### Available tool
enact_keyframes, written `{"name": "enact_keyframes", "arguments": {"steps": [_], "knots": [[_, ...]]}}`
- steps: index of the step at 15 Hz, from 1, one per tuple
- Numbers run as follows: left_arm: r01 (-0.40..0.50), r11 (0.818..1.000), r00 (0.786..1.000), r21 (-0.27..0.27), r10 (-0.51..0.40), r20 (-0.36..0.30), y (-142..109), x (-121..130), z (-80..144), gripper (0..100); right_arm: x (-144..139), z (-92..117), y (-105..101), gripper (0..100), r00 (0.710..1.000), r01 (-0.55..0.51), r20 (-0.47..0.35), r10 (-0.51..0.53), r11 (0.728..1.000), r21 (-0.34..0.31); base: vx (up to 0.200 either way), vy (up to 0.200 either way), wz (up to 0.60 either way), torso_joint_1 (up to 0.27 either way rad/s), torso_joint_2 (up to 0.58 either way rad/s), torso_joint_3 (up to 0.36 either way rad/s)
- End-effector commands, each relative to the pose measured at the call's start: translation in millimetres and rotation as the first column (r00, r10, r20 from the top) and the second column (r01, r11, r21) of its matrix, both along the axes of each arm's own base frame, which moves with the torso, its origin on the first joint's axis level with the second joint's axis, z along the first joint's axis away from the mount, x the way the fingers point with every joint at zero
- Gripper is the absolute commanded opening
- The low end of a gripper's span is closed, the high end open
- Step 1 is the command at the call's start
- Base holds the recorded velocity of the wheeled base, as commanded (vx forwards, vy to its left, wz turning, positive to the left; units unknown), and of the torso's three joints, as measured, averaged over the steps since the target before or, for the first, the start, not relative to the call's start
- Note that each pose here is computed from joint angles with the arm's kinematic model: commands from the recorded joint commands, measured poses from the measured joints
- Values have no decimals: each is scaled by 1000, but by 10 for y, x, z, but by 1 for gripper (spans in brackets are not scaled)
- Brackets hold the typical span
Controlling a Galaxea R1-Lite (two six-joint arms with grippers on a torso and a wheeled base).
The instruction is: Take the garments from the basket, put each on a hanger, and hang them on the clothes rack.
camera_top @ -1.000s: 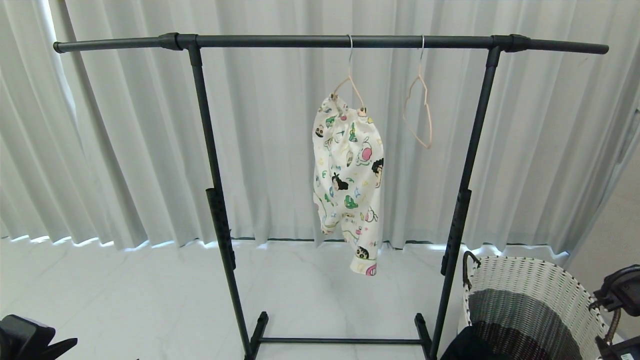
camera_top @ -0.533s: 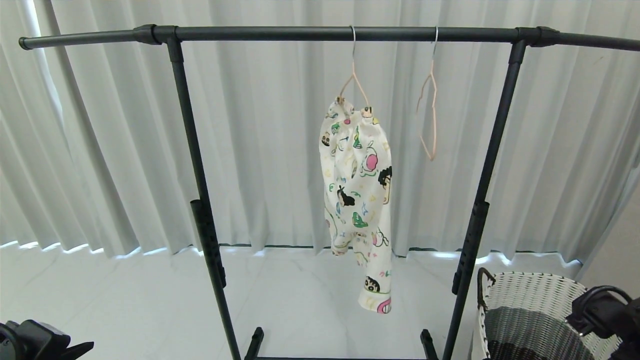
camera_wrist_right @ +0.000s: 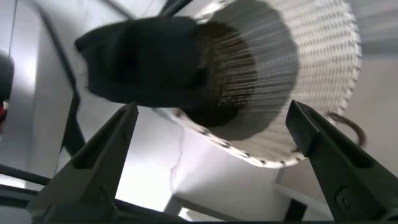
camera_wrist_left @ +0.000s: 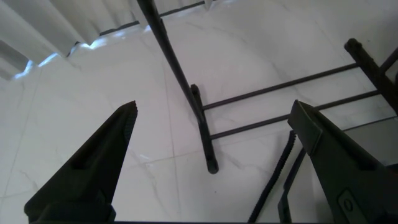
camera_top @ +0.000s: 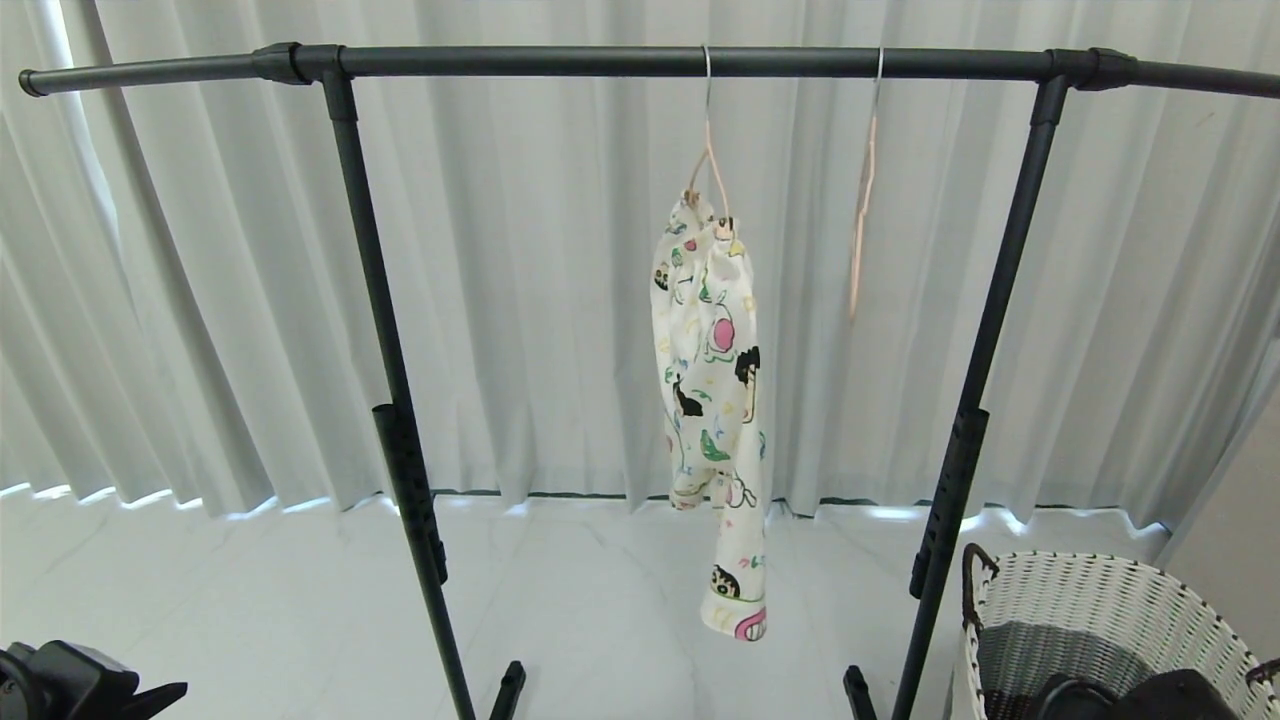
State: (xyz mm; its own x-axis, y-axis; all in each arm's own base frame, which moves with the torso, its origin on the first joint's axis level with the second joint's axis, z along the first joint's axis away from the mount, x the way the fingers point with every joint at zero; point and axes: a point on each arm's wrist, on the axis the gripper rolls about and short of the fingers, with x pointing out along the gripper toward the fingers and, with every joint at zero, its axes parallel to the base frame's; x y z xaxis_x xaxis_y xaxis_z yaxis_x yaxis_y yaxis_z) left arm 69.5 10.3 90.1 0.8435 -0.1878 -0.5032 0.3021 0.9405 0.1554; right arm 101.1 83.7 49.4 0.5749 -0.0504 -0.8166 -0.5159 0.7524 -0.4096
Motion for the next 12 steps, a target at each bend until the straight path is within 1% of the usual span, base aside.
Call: {"name": "enact_keyframes", "arguments": {"steps": [1,2,3,4,6,9,10,12], "knots": [[-1,1000,1000,4,1,14,-3,-12,10,100,135,-415,304,100,994,-30,-107,21,997,-76,0,0,0,0,0,0],[-2,1000,1000,6,2,26,-6,-23,19,100,228,-572,481,100,996,12,-84,-15,999,-37,0,0,0,0,0,0],[-6,1000,999,8,6,40,-9,-37,29,100,241,-723,563,100,997,29,-72,-33,998,-53,0,0,0,0,0,0],[-6,1000,999,11,6,49,-12,-47,34,100,241,-815,582,100,997,30,-68,-36,996,-89,0,0,0,0,0,0],[-6,1000,998,16,5,58,-21,-79,36,100,253,-824,599,100,996,22,-86,-29,996,-82,0,0,0,0,0,0],[-2,1000,999,18,1,50,-48,-172,9,100,252,-822,599,100,996,22,-86,-29,996,-82,0,0,0,0,0,0],[-2,1000,999,19,1,53,-60,-212,0,100,252,-823,598,100,996,20,-90,-28,996,-88,0,0,0,0,0,0],[-5,1000,998,26,3,70,-88,-314,-21,100,262,-818,611,100,992,18,-122,-34,991,-133,0,0,0,0,0,0]]}}
